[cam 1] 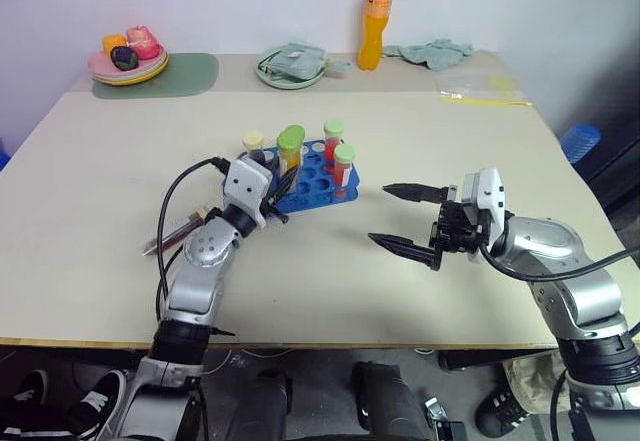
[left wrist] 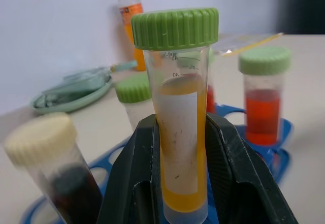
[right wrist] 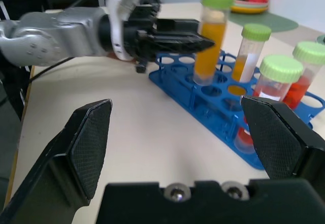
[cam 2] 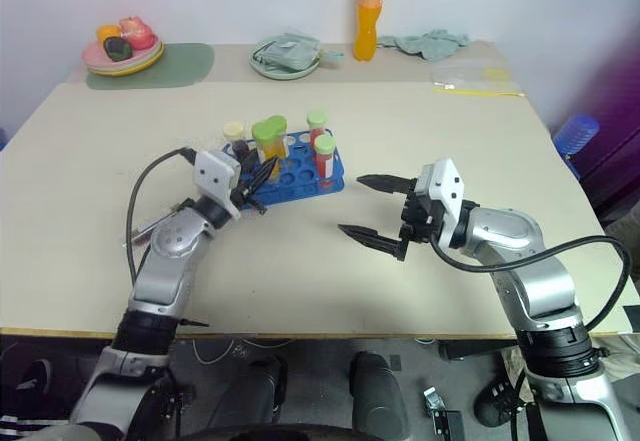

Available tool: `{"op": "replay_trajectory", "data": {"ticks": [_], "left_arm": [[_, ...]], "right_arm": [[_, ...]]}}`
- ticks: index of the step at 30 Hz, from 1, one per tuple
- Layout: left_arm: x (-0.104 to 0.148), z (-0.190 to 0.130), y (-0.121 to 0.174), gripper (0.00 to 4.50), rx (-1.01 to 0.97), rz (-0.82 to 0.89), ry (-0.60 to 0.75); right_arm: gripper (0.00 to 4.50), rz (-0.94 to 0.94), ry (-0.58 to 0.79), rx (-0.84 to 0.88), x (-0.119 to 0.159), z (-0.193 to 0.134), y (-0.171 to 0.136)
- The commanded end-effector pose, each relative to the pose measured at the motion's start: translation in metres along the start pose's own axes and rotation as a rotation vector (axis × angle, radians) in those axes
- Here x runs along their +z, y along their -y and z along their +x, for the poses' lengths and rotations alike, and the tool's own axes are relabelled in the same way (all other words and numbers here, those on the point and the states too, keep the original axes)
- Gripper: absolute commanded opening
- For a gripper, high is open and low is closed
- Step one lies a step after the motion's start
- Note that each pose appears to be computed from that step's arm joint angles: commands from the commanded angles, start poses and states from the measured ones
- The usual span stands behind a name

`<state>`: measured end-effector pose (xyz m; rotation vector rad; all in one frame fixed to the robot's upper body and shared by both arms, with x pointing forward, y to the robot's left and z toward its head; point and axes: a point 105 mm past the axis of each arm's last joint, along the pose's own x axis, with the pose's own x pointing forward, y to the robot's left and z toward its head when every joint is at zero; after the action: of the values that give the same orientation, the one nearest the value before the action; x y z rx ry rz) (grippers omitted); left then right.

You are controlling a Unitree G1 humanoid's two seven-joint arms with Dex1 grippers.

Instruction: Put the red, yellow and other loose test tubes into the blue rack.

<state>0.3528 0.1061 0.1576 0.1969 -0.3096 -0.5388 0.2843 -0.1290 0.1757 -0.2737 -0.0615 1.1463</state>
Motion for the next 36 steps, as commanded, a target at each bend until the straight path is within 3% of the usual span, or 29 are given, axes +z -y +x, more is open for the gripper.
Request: {"op": "replay_trajectory", "data": {"ticks": [1,22,29,36], "left_arm": [[0.007,0.001,0.004,0.67,-0.005,0.007,0.036],[-0.011,0.022,0.021,0.67,-0.044,-0.072,0.027],[-0.018,0.013,0.021,0.67,-0.054,-0.158,0.009],[0.007,-0.001,0.0,4.24,0.016,-0.171,0.026]], "right_arm": [[4.5,-0.054,0.031,-0.012,0.015,-0.004,0.001],[4.5,-0.066,0.05,-0.038,0.016,0.0,0.002],[4.5,-0.071,0.05,-0.056,0.016,-0.002,0.006],[4.5,-0.067,0.059,-0.046,0.017,0.005,0.005]]}}
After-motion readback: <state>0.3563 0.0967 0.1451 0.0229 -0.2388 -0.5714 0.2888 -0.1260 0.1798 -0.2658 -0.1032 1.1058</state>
